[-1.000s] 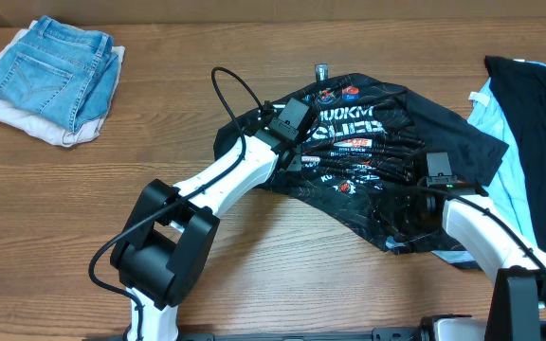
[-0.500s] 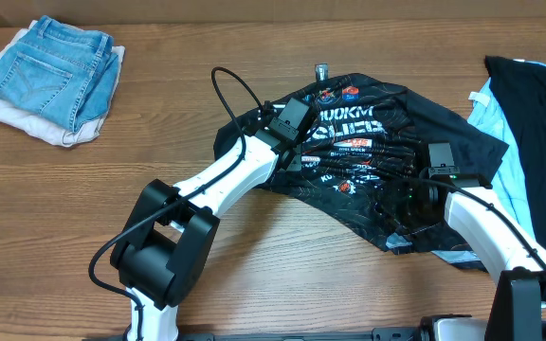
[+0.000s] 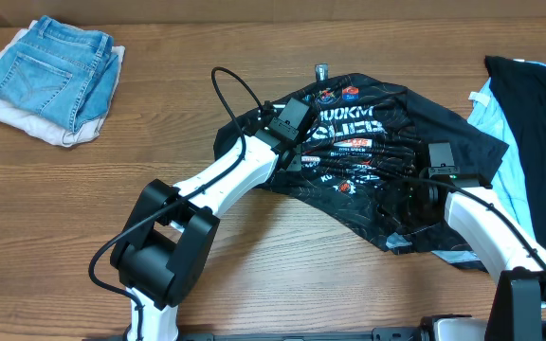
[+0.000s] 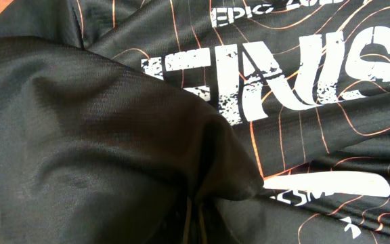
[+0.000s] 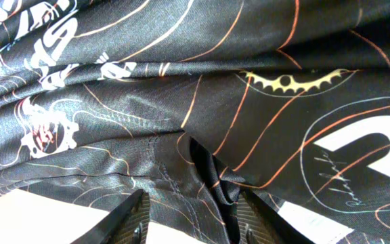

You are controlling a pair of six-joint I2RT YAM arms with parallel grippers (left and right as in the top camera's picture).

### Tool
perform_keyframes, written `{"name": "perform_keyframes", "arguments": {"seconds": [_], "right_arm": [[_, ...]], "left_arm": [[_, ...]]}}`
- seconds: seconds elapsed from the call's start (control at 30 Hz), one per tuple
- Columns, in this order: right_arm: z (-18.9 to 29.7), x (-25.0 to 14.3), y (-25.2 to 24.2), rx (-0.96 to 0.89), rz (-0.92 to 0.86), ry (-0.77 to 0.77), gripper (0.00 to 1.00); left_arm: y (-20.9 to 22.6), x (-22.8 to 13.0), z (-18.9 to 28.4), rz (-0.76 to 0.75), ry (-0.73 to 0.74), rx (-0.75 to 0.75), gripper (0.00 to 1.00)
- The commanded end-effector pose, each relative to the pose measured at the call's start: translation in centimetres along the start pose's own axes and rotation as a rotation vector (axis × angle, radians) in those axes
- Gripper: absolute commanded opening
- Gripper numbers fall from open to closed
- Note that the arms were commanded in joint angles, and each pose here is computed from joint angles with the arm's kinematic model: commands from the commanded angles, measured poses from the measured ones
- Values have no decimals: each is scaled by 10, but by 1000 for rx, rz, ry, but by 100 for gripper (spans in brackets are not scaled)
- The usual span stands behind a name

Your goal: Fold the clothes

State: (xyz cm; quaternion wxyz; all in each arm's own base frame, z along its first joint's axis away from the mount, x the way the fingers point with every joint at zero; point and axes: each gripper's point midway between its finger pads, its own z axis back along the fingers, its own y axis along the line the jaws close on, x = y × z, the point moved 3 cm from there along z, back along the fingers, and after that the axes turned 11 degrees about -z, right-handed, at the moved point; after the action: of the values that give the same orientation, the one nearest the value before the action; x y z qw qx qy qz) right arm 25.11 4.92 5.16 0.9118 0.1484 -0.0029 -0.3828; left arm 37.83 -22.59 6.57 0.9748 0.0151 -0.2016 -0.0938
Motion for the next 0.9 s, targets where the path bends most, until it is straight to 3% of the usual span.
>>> {"name": "perform_keyframes", "arguments": {"seconds": [0.0,0.13,0.4,0.63,0.8,0.87], "right_arm": [[0,2,1,0,8,-16,46],[-3,1,-1,-4,5,-12,44],[-6,0,-2,2,-16,-8,31],[-6,-1,-3,-1,-18,-5,30],[-6,-1,-3,-1,-22,-5,4],[-6,-1,-3,-1,-25,-5,4]], "left_arm": [[1,3,-3,2,-4,18,4],[1,3,-3,2,-4,18,4],[1,3,-3,2,-4,18,4],[1,3,-3,2,-3,18,4],[1,3,-3,2,-4,18,4],[1,3,-3,2,-3,17,4]]}}
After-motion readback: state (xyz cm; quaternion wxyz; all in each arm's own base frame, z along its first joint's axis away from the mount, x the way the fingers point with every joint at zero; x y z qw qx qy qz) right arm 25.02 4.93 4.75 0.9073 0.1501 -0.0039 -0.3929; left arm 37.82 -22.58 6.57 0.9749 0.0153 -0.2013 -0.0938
